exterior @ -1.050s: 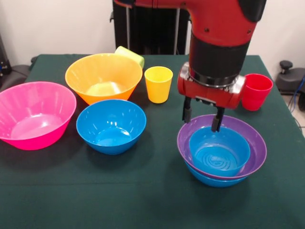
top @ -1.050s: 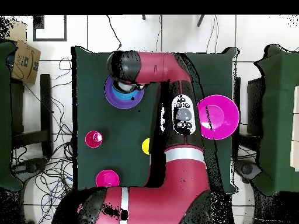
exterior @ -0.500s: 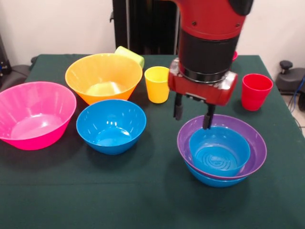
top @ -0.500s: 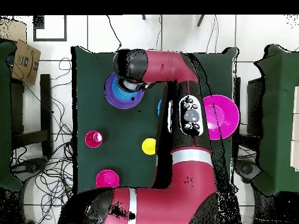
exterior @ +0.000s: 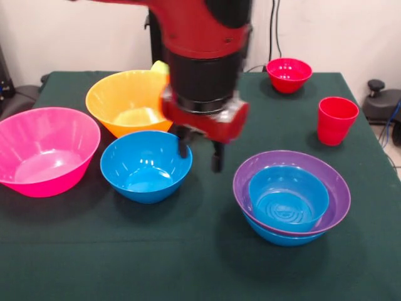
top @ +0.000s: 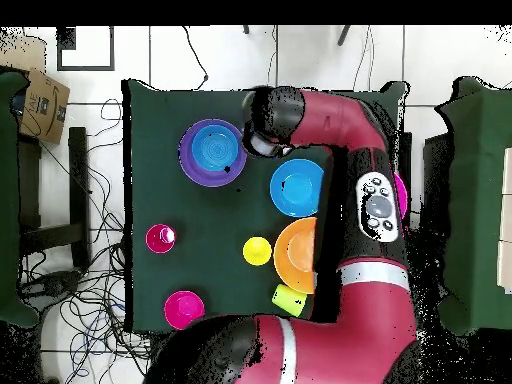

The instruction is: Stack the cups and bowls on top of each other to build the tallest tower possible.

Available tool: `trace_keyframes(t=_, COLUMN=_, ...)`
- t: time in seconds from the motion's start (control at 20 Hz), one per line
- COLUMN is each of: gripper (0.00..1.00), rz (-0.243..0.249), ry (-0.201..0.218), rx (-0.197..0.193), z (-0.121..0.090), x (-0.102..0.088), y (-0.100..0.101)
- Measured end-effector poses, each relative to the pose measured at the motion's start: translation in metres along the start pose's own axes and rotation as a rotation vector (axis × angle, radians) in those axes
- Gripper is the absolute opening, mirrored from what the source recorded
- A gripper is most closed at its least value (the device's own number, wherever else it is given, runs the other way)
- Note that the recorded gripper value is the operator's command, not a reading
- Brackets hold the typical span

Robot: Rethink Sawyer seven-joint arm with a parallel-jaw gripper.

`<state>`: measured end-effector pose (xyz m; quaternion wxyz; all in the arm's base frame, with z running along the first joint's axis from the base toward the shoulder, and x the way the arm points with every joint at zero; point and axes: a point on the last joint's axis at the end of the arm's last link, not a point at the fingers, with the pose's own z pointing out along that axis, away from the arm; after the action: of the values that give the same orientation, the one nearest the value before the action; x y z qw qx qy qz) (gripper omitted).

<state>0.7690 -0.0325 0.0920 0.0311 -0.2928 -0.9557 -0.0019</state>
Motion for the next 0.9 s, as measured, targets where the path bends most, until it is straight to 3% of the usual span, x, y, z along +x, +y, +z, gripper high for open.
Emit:
trace_keyframes(t=0.1, gripper=1.0, rz=0.02, ry=0.004, rx=0.005, z=0.007, x=-0.015, y=-0.029)
trace_keyframes(t=0.2, gripper=1.0, rz=0.025, ry=0.006, rx=0.008, z=0.011, x=-0.019, y=-0.039)
trace_keyframes(t=0.35, gripper=1.0, rz=0.03, ry=0.007, rx=0.022, z=0.031, x=-0.031, y=-0.073)
trace_keyframes(t=0.45, gripper=1.0, rz=0.018, ry=0.001, rx=0.029, z=0.04, x=-0.034, y=-0.085)
trace_keyframes(t=0.7, gripper=1.0, rz=-0.009, ry=-0.019, rx=0.036, z=0.059, x=-0.035, y=-0.094)
trace_keyframes(t=0.9, gripper=1.0, rz=-0.032, ry=-0.037, rx=0.034, z=0.074, x=-0.031, y=-0.09)
